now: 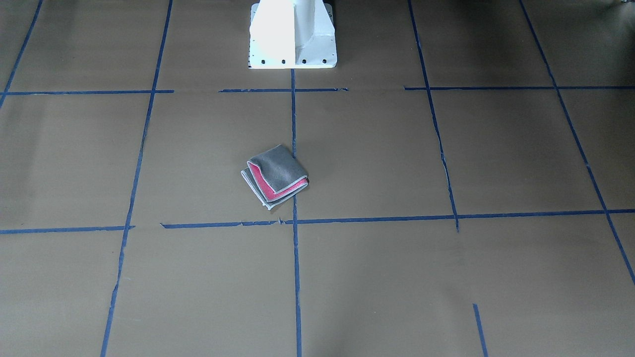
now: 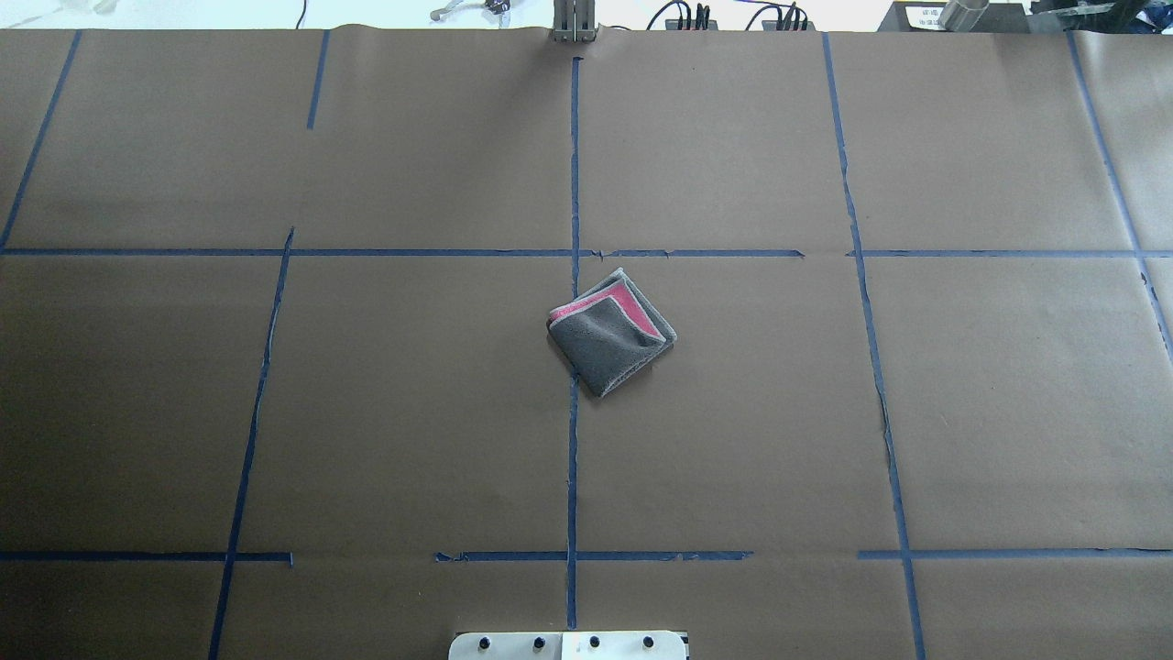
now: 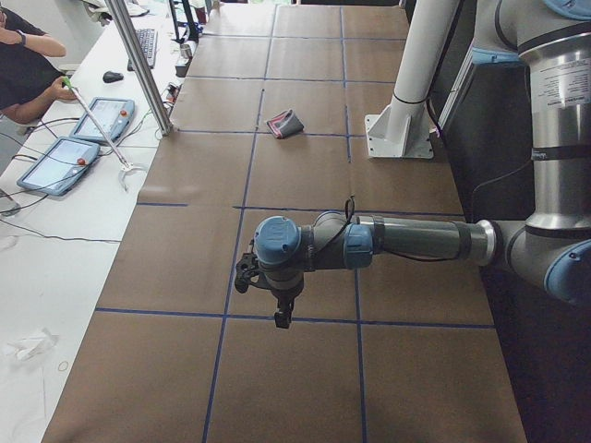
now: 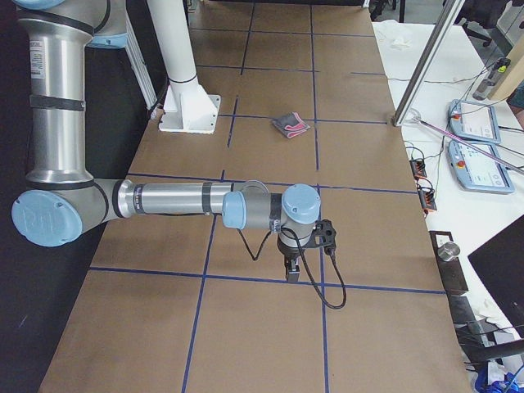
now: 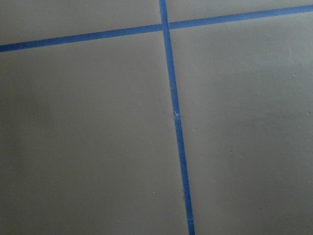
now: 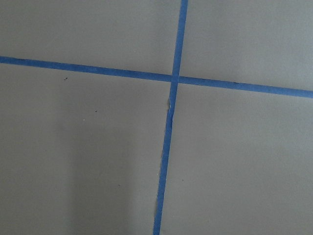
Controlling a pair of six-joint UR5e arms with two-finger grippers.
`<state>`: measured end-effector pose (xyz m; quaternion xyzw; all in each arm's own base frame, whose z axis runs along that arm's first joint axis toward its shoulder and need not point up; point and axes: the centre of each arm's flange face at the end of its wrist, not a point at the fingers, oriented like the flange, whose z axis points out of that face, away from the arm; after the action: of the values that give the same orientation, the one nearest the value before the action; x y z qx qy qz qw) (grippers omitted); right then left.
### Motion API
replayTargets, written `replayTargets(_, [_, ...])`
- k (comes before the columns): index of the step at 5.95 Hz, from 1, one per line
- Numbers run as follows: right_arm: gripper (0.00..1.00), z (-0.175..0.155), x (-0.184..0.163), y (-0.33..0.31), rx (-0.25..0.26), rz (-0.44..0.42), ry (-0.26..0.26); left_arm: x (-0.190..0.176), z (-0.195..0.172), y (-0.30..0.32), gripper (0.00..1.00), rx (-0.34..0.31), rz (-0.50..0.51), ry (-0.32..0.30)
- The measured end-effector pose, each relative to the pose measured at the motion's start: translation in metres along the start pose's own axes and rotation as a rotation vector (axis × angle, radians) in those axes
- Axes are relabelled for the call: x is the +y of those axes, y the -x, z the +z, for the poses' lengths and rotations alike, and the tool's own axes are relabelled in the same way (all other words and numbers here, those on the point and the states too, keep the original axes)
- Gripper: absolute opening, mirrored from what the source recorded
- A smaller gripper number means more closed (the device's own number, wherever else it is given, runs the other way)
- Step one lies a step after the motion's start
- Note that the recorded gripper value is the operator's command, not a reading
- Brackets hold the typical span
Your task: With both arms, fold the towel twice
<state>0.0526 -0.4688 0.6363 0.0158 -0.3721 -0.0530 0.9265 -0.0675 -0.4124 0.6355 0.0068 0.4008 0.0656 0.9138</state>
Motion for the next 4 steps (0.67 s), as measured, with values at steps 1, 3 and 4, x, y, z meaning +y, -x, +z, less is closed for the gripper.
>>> replayTargets(1, [1.0, 0.001, -0.001, 0.002, 0.0, -0.002, 0.002, 0.001, -0.002, -0.003, 1.0, 0.001, -0.008, 0.006])
replayTargets(3, [1.0, 0.002, -0.002, 0.004, -0.002, -0.005, 0.005, -0.002, -0.008, -0.007, 1.0, -0.008, -0.004, -0.004])
replayTargets(4, [1.0, 0.001, -0.003, 0.007, -0.002, -0.012, 0.002, -0.008, -0.013, -0.011, 1.0, -0.013, 0.002, -0.015])
